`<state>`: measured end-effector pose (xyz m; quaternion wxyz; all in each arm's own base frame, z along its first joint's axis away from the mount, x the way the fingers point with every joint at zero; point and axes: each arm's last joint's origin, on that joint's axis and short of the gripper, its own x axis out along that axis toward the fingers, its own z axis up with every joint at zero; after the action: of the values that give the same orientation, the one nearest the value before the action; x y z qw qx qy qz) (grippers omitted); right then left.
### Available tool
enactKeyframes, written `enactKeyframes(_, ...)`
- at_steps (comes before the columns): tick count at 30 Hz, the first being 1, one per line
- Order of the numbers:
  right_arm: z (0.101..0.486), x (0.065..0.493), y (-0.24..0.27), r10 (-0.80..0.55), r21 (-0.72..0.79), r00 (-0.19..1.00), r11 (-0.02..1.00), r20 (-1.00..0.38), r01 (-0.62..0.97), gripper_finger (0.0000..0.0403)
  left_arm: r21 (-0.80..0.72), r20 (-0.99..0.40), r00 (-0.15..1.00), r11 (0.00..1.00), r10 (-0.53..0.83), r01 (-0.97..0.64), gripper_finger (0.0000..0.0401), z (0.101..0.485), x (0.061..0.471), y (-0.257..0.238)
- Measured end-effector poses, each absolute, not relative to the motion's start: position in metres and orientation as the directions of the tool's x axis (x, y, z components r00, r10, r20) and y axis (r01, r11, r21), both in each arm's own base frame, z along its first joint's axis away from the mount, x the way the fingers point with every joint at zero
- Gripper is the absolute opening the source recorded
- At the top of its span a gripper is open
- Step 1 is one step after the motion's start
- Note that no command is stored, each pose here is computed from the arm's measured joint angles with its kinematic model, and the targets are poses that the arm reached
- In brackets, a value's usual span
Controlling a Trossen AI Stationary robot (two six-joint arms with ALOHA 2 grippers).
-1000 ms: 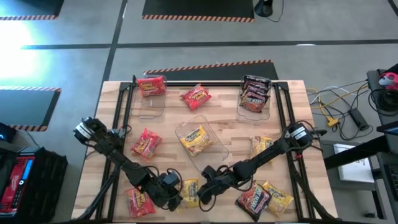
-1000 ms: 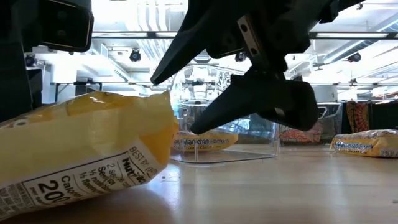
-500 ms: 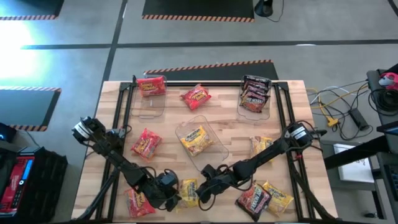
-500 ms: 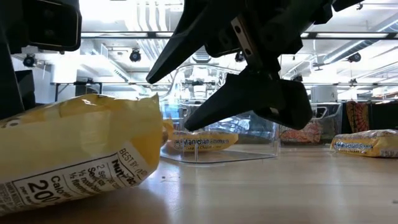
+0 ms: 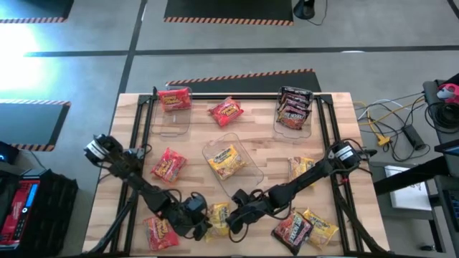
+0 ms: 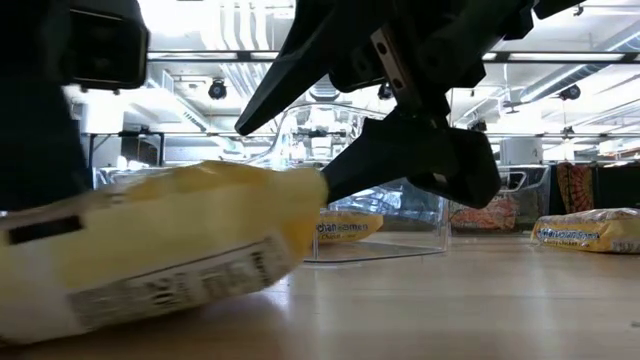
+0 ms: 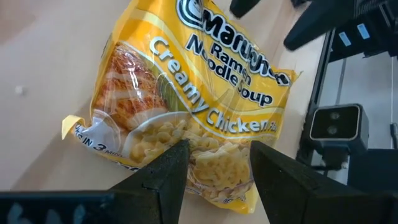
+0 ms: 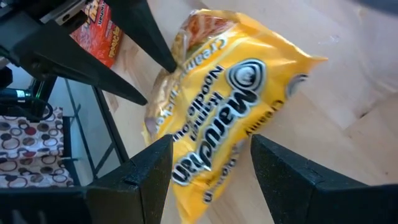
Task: Sort Maruchan noodles
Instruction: Put the bottom left yellow noodle pack into the center transparent bin
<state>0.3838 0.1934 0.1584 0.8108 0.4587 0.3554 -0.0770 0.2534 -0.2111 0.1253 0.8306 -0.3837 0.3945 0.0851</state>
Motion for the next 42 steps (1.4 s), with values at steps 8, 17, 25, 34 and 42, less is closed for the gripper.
enactKeyframes(8, 0.156, 0.382, 0.193, 0.193, 0.677, 0.72, 0.562, -0.667, 0.476, 0.0206, -0.577, -0.695, 0.699, 0.71, -0.168, -0.403, 0.016, 0.128, 0.267, -0.199)
enactKeyframes(17, 0.154, 0.379, 0.193, 0.24, 0.67, 0.673, 0.549, -0.7, 0.5, 0.0206, -0.582, -0.691, 0.702, 0.709, -0.173, -0.398, 0.0146, 0.129, 0.27, -0.197)
enactKeyframes(25, 0.158, 0.378, 0.193, 0.242, 0.672, 0.674, 0.548, -0.698, 0.498, 0.0206, -0.577, -0.631, 0.756, 0.757, -0.175, -0.307, 0.0135, 0.139, 0.276, -0.2)
enactKeyframes(34, 0.169, 0.369, 0.188, 0.215, 0.618, 0.64, 0.596, -0.738, 0.513, 0.0206, -0.565, -0.604, 0.779, 0.78, -0.167, -0.27, 0.0135, 0.148, 0.274, -0.201)
enactKeyframes(42, 0.168, 0.37, 0.188, 0.212, 0.613, 0.637, 0.603, -0.741, 0.511, 0.0206, -0.588, -0.627, 0.751, 0.759, -0.21, -0.279, 0.0135, 0.147, 0.262, -0.214)
